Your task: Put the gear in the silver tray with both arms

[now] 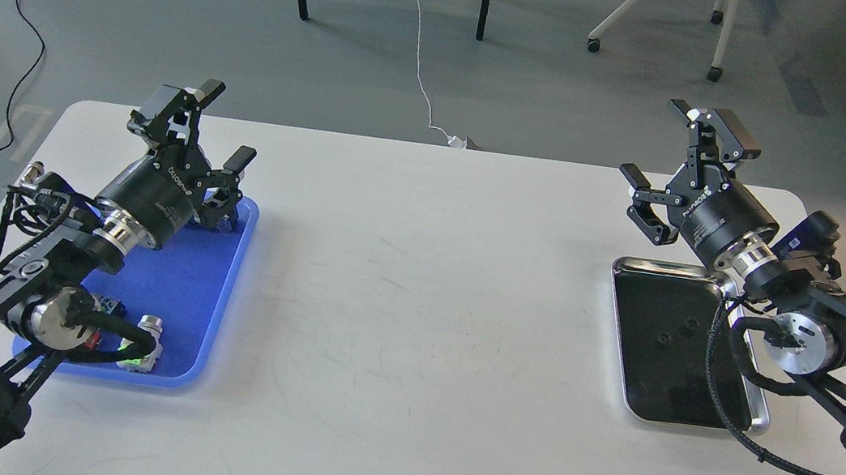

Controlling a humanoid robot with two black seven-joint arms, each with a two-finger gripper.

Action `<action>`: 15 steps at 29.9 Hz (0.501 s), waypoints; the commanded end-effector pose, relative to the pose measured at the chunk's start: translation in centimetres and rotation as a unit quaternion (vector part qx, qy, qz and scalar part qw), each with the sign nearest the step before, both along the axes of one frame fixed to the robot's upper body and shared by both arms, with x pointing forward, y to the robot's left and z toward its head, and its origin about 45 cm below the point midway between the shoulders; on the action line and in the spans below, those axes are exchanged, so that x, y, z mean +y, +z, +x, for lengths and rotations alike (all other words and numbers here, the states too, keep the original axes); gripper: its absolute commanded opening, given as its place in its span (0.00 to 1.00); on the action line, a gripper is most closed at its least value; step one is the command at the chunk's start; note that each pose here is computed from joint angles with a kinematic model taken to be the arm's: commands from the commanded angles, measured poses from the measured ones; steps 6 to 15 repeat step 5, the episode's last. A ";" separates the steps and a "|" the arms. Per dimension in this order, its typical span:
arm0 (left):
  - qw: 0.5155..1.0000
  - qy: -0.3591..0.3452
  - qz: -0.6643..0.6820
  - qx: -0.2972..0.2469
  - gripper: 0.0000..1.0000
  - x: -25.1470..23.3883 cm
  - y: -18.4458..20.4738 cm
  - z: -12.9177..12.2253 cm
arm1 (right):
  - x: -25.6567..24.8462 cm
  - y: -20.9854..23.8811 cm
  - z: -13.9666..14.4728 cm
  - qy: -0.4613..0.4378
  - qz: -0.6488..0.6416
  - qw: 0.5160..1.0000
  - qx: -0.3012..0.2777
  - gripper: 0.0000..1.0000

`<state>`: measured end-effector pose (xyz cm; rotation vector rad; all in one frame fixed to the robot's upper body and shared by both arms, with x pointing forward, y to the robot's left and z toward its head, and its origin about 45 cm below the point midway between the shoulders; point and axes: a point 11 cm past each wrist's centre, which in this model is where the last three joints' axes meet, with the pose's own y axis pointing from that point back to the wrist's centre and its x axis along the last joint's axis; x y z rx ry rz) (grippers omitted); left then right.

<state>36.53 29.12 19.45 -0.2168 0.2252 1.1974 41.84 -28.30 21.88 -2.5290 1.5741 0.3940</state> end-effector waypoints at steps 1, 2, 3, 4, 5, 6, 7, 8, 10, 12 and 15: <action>1.000 -0.001 -0.001 -0.001 0.98 -0.1 0.1 0.0 | 0.6 0.6 0.0 0.000 0.021 1.000 -0.007 0.99; 1.000 -0.001 -0.001 -0.001 0.98 -0.1 0.1 0.0 | 0.5 0.3 -0.2 -0.001 0.025 1.000 -0.003 0.99; 1.000 -0.001 -0.001 -0.001 0.98 -0.1 0.1 0.0 | 0.5 0.0 -0.4 -0.002 0.027 1.000 0.000 0.99; 1.000 -0.002 -0.001 -0.001 0.98 -0.1 0.0 0.0 | 0.6 -0.1 -0.5 -0.002 0.029 1.000 0.001 0.99; 1.000 -0.001 -0.002 0.000 0.98 -0.1 0.0 0.0 | 0.8 -0.2 -0.5 -0.001 0.030 1.000 0.001 0.99; 1.000 -0.001 -0.002 0.000 0.98 -0.1 0.0 0.0 | 0.8 -0.2 -0.5 -0.001 0.030 1.000 0.001 0.99; 1.000 -0.001 -0.002 0.000 0.98 -0.1 0.0 0.0 | 0.8 -0.2 -0.5 -0.001 0.030 1.000 0.001 0.99; 1.000 -0.001 -0.002 0.000 0.98 -0.1 0.0 0.0 | 0.8 -0.2 -0.5 -0.001 0.030 1.000 0.001 0.99; 1.000 -0.001 -0.002 0.000 0.98 -0.1 0.0 0.0 | 0.8 -0.2 -0.5 -0.001 0.030 1.000 0.001 0.99; 1.000 -0.001 -0.002 0.000 0.98 -0.1 0.0 0.0 | 0.8 -0.2 -0.5 -0.001 0.030 1.000 0.001 0.99; 1.000 -0.001 -0.002 0.000 0.98 -0.1 0.0 0.0 | 0.8 -0.2 -0.5 -0.001 0.030 1.000 0.001 0.99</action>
